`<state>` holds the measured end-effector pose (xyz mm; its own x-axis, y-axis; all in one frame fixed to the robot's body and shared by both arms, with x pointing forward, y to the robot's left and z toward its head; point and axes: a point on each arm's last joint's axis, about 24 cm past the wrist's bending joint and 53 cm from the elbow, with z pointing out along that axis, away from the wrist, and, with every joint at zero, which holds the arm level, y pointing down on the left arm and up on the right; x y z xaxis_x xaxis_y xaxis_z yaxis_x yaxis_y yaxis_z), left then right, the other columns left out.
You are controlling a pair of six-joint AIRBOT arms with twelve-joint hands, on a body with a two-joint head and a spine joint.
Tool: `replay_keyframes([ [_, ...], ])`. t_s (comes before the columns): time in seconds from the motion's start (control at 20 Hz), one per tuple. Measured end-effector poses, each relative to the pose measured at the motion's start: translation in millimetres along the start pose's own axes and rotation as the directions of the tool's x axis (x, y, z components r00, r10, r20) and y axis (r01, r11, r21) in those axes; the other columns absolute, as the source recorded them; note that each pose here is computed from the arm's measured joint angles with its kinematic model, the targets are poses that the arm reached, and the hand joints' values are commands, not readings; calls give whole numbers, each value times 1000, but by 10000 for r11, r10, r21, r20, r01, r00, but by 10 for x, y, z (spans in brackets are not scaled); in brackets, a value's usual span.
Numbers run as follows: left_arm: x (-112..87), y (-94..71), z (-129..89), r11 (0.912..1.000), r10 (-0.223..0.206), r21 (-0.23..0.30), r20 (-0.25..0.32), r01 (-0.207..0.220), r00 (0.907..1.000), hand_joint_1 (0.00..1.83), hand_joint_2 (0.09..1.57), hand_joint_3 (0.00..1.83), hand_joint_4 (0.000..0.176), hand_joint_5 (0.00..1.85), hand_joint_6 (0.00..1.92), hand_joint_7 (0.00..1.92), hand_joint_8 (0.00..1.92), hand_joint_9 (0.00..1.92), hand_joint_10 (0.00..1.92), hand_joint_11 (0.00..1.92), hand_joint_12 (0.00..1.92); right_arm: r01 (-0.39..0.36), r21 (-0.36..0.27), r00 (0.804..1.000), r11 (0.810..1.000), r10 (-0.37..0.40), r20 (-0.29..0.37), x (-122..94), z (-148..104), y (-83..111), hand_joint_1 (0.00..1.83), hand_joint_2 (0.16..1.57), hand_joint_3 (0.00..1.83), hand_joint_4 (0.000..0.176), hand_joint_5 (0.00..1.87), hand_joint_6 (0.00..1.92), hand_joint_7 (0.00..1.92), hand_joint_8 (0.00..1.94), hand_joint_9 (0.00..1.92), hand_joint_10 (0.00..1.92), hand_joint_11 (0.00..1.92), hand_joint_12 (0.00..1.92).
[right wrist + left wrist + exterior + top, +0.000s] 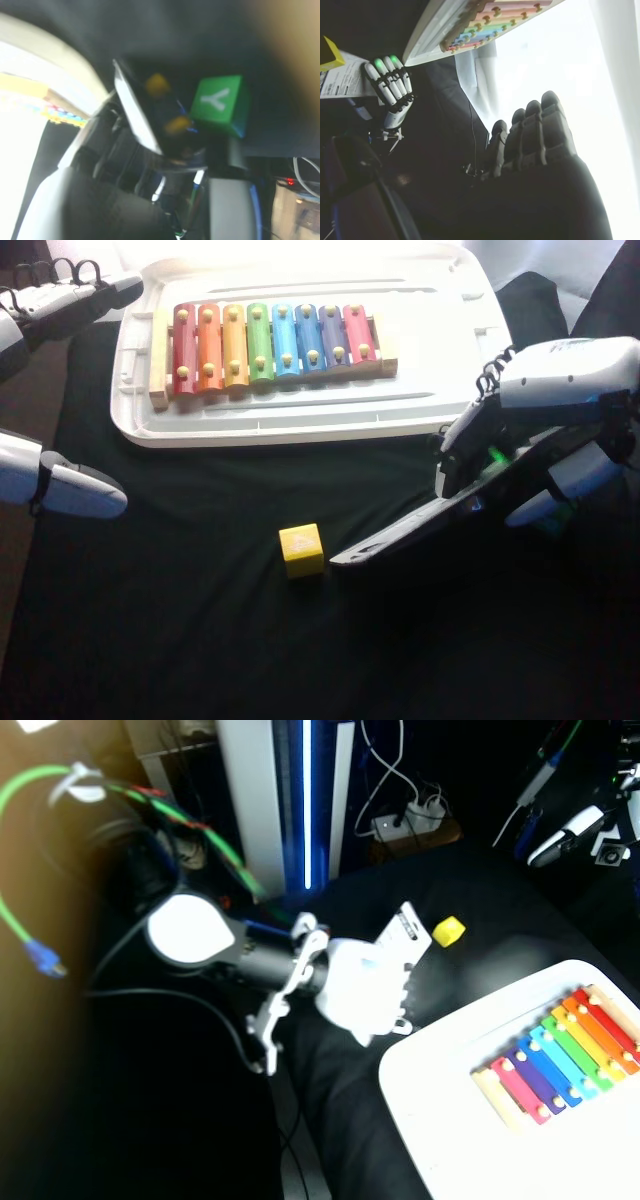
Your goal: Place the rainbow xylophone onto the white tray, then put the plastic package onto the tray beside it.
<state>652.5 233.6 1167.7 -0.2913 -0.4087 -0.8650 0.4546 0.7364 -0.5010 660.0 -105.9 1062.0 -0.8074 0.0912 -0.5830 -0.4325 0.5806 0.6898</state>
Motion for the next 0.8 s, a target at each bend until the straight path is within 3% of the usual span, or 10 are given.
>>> replay_keyframes([
  [0.05, 2, -3, -1, 10000, -34, 1, 11, 34, 10000, 752, 637, 0, 95, 0, 0, 0, 0, 0, 0, 20, 49, -14, 8, 10000, 10000, 14, 9, -1, 0, -3, 1096, 1257, 0, 0, 718, 1358, 970, 972, 1059, 1251, 1067, 1523],
  [0.1, 15, 1, -11, 10000, -42, -4, -11, 42, 10000, 744, 638, 0, 94, 0, 0, 0, 0, 0, 0, 16, 48, -20, 6, 10000, 10000, 20, 14, -2, 0, -2, 1201, 1206, 2, 0, 781, 1250, 879, 1185, 1114, 1263, 1134, 1531],
  [0.15, 25, 8, -15, 10000, -32, -25, -42, 32, 10000, 759, 636, 0, 97, 0, 0, 0, 0, 0, 0, 2, 30, -36, -4, 10000, 10000, 36, 16, -1, 3, 0, 1132, 1219, 2, 0, 776, 1271, 961, 1308, 1171, 1498, 1213, 1663],
  [0.2, 28, 13, -18, 10000, -35, -38, -49, 35, 10000, 757, 634, 0, 93, 0, 0, 0, 0, 0, 0, 5, 28, -28, -2, 10000, 10000, 28, 19, -3, 3, 0, 1112, 1231, 2, 0, 760, 1298, 1058, 1692, 1305, 1768, 1358, 1817],
  [0.25, 27, 10, -18, 10000, -48, -33, -38, 48, 10000, 757, 634, 0, 94, 0, 0, 0, 0, 0, 0, 1, 26, -19, 18, 10000, 10000, 19, 17, -6, -3, -9, 1108, 1234, 1, 0, 756, 1304, 1068, 1823, 1334, 1861, 1390, 1871],
  [0.3, 19, 14, -18, 10000, -76, -49, -4, 76, 10000, 756, 643, 1, 84, 0, 0, 0, 0, 0, 0, 6, 29, -10, 47, 10000, 10000, 10, 34, -14, -10, -19, 1106, 1237, 1, 0, 751, 1311, 1044, 1904, 1316, 1909, 1388, 1911],
  [0.55, 17, 14, -23, 10000, -77, -36, 13, 77, 10000, 752, 641, 0, 78, 0, 0, 0, 0, 5, 2, 16, 36, -176, 79, 9998, 9998, 175, 129, -31, -16, -34, 1130, 1195, 0, 0, 830, 1195, 1033, 1912, 1272, 1921, 1361, 1921],
  [0.65, 19, 16, -24, 10000, -83, -43, 10, 83, 10000, 743, 629, 0, 55, 0, 0, 29, 10, 39, 14, 48, 53, -236, 4, 9994, 9997, 236, 236, -56, -16, -16, 1131, 1190, 0, 0, 839, 1183, 1071, 1938, 1288, 1921, 1355, 1921],
  [0.7, 18, 15, -24, 10000, -83, -37, 15, 83, 10000, 751, 631, 0, 61, 0, 0, 25, 7, 23, 6, 18, 41, -246, -59, 9992, 9997, 247, 321, -76, -16, -2, 1145, 1171, 0, 0, 871, 1132, 1083, 1922, 1286, 1921, 1332, 1921],
  [0.8, 19, 16, -25, 10000, -79, -39, 12, 79, 10000, 765, 641, 1, 56, 0, 0, 20, 4, 28, 6, 13, 40, -211, -183, 9986, 9996, 220, 478, -102, -22, 25, 1178, 1109, 0, 0, 992, 942, 1191, 1926, 1384, 1921, 1398, 1921],
])
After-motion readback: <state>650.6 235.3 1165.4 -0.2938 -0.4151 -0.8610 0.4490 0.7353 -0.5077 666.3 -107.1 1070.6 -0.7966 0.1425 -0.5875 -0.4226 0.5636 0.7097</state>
